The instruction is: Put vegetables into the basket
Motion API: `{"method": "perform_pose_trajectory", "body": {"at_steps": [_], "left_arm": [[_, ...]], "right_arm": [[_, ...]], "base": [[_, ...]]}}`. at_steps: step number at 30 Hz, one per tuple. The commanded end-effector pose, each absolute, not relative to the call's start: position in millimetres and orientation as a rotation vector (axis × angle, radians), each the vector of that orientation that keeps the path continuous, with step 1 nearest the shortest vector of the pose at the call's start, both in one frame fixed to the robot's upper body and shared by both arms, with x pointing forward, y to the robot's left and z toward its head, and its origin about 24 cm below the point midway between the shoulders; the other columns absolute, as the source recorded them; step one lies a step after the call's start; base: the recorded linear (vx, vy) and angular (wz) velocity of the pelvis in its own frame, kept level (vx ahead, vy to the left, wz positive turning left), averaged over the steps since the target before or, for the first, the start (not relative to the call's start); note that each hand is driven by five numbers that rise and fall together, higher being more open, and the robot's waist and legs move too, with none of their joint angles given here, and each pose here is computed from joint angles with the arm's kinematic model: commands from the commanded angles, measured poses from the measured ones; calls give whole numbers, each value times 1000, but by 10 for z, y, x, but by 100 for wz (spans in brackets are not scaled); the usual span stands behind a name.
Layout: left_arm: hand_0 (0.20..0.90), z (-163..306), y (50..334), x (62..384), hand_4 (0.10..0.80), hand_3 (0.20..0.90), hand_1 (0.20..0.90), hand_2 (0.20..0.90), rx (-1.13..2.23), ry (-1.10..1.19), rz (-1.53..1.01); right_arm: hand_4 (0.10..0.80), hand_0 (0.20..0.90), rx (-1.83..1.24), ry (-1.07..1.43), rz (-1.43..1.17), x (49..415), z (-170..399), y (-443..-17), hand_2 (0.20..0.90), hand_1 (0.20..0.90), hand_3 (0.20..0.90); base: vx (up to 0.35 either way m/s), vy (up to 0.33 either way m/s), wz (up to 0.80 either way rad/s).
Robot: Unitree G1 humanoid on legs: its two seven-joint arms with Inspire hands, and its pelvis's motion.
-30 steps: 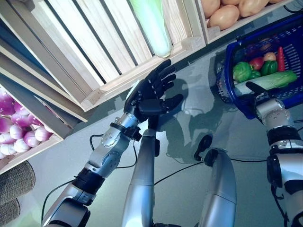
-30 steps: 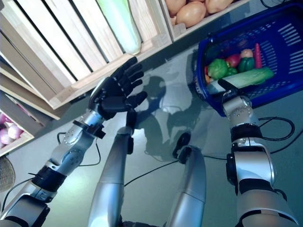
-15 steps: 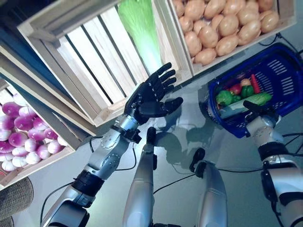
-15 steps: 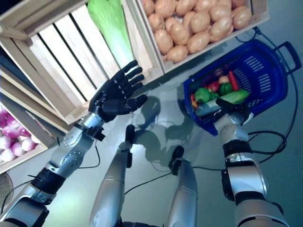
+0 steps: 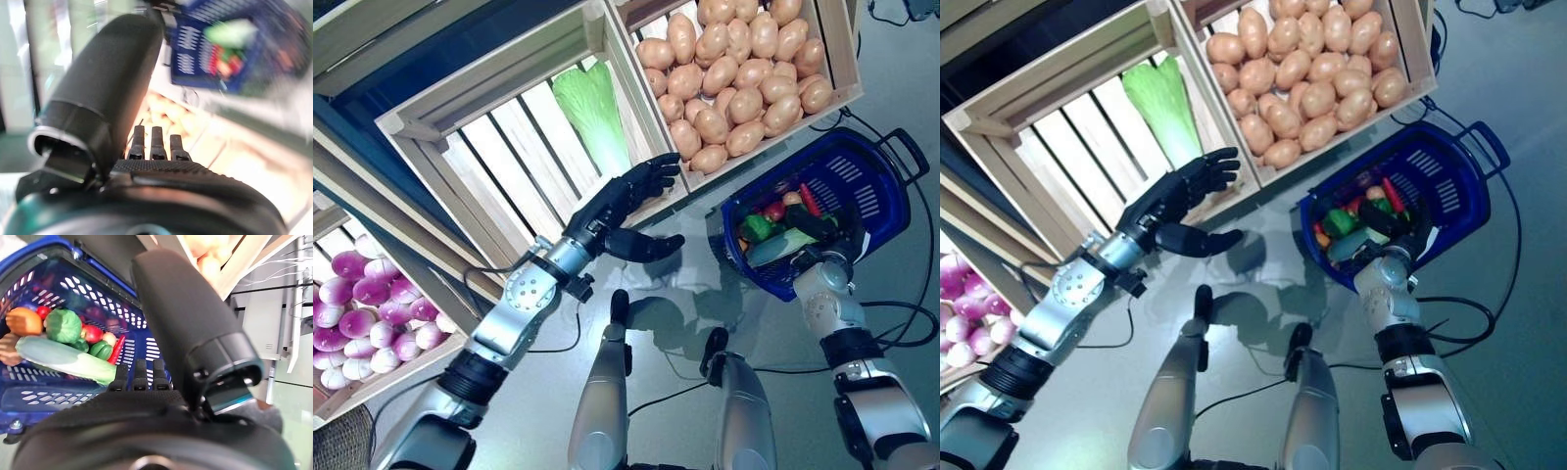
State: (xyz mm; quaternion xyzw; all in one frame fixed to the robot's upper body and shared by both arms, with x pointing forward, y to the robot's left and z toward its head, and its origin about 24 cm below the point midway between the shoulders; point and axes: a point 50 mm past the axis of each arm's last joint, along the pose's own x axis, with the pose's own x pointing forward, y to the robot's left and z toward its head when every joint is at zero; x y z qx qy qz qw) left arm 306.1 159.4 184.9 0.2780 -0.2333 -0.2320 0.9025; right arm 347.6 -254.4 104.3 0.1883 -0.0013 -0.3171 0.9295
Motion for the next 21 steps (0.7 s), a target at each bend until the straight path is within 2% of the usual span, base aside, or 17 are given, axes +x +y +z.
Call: {"method": "perform_pose_trajectory", "body": {"at_steps": [1, 14, 21], "left_arm": [[900, 2727, 1428, 2758, 800, 900, 900, 900, 783, -1019, -403], [900, 3184, 1635, 2749, 800, 900, 900, 900, 1811, -1145, 87], [900, 3127, 1581, 2847, 800, 900, 900, 900, 2105, -1054, 85]], "right_arm": [[800, 900, 363, -312, -549, 3410, 1585, -2636, 900, 900, 900], [800, 900, 382, -261, -416, 3073, 1172, -2597, 900, 900, 900], [800, 900, 407, -271, -332, 3027, 1170, -2501, 900, 900, 900]], "base": [[-18, 65, -4], [10, 33, -3], [4, 31, -2]]}}
